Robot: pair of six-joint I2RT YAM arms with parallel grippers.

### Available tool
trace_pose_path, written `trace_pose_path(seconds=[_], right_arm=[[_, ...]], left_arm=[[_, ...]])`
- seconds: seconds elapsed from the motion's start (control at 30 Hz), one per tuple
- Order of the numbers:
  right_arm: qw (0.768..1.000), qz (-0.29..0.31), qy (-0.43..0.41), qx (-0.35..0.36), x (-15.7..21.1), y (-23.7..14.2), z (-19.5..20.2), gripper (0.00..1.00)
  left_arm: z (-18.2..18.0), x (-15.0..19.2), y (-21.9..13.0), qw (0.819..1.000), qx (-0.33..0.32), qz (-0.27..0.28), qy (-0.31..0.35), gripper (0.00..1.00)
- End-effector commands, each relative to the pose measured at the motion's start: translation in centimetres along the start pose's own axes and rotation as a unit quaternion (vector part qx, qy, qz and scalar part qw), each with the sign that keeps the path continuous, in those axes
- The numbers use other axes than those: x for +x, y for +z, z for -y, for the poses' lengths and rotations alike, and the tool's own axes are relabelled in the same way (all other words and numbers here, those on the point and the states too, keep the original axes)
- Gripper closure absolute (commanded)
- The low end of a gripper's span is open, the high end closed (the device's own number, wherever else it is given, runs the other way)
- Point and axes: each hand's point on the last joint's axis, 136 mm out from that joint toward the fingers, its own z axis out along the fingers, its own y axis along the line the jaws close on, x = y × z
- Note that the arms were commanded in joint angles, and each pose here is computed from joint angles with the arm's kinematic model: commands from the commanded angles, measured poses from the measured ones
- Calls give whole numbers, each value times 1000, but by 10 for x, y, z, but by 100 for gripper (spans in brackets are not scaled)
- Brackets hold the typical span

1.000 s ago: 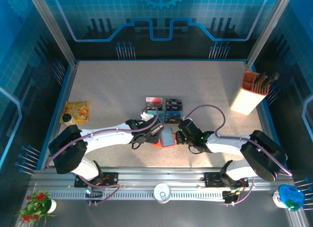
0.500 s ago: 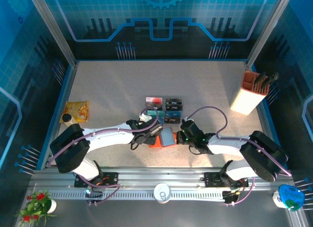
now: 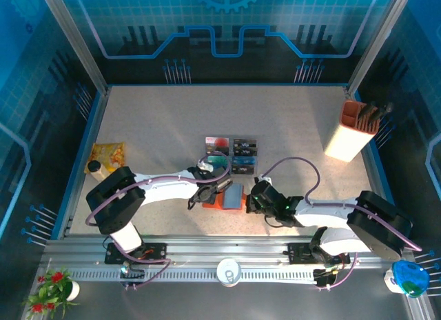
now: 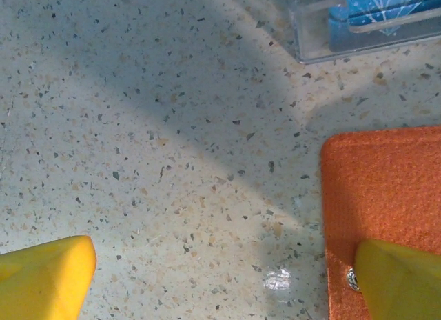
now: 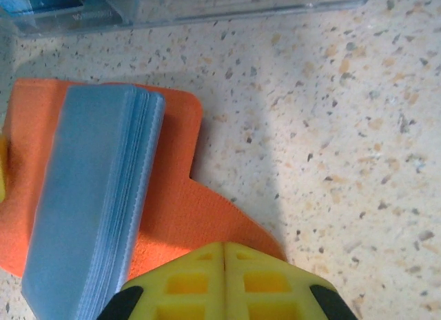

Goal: Put the credit cards into the card holder
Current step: Open the card holder at the bottom-center of the table.

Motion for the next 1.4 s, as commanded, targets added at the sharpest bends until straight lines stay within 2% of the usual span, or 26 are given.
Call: trace_pose_path(seconds=[0.0,0.2,0.37,0.53,0.7,0.77,0.87,1.0,1.23,1.37], right_arm=[[1000,-18,6,24,15,-2,12,95],[1000,-12,4,14,10,-7,5,94],[1000,-8,0,10,6,-11,2,93],[1000,-5,-3,11,4,-13,2,93],[1000,-4,-6,12,4,-11,2,93],[1000,-3,-5,11,3,-11,2,93],[1000,-3,-3,9,3,-9,1,93],[1000,-2,-1,10,1,-8,2,93],[1000,-3,20,2,-3,-5,7,93],[1000,-4,25,-1,-4,-4,8,93]], left_arm=[[-2,-5,-14,1000,17,0,1,2],[9,-24,-49,995,93,29,-36,2],[23,-45,-86,981,174,51,-72,2],[45,-69,-137,945,296,81,-110,2],[80,-78,-164,906,399,60,-127,2],[94,-77,-164,894,425,43,-134,2],[109,-72,-153,887,439,20,-144,2],[111,-63,-130,894,422,5,-152,2],[91,-44,-86,904,387,-16,-179,2],[86,-33,-71,910,376,-29,-172,2]])
